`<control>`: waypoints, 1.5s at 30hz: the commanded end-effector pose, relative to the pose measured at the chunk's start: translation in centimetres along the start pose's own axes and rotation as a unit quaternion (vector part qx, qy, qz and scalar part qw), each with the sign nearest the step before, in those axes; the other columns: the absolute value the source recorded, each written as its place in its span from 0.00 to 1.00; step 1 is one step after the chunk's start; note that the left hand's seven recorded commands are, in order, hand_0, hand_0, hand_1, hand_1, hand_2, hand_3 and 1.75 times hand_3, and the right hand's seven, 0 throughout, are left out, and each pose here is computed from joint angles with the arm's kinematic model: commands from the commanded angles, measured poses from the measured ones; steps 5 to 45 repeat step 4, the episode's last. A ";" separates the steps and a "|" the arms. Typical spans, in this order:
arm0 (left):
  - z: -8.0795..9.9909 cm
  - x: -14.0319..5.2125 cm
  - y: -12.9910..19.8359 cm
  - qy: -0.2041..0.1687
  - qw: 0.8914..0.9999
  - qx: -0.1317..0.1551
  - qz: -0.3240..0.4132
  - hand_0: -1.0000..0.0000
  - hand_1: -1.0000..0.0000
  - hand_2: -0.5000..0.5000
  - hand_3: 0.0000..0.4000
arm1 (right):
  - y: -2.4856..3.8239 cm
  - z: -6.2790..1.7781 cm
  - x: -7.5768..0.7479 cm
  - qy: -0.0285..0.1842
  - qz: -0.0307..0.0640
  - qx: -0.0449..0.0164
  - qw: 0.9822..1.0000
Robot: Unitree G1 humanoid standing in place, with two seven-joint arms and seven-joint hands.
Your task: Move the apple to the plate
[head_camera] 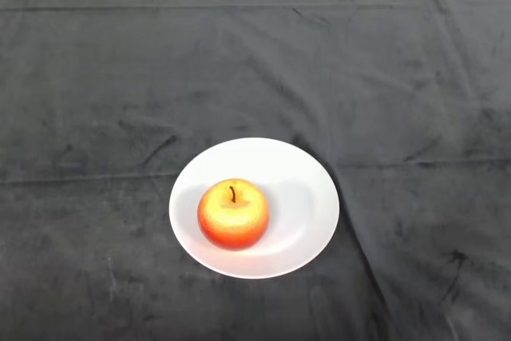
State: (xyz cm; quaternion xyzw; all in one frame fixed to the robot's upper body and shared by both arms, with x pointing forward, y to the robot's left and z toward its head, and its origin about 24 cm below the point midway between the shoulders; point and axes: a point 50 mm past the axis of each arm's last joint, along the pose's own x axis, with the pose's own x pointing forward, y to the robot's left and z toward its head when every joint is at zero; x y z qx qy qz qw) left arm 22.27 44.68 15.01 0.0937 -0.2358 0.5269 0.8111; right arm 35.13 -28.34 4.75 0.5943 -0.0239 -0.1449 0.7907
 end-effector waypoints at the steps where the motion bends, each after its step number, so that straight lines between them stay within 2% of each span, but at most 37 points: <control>1: 2.1 2.2 0.9 -0.039 0.999 0.007 0.011 1.00 1.00 0.50 0.00 | 1.37 1.30 0.43 -0.024 0.024 0.008 0.999; 45: 2.1 2.2 0.9 -0.039 0.999 0.007 0.011 1.00 1.00 0.50 0.00 | 1.37 1.30 0.43 -0.024 0.024 0.008 0.999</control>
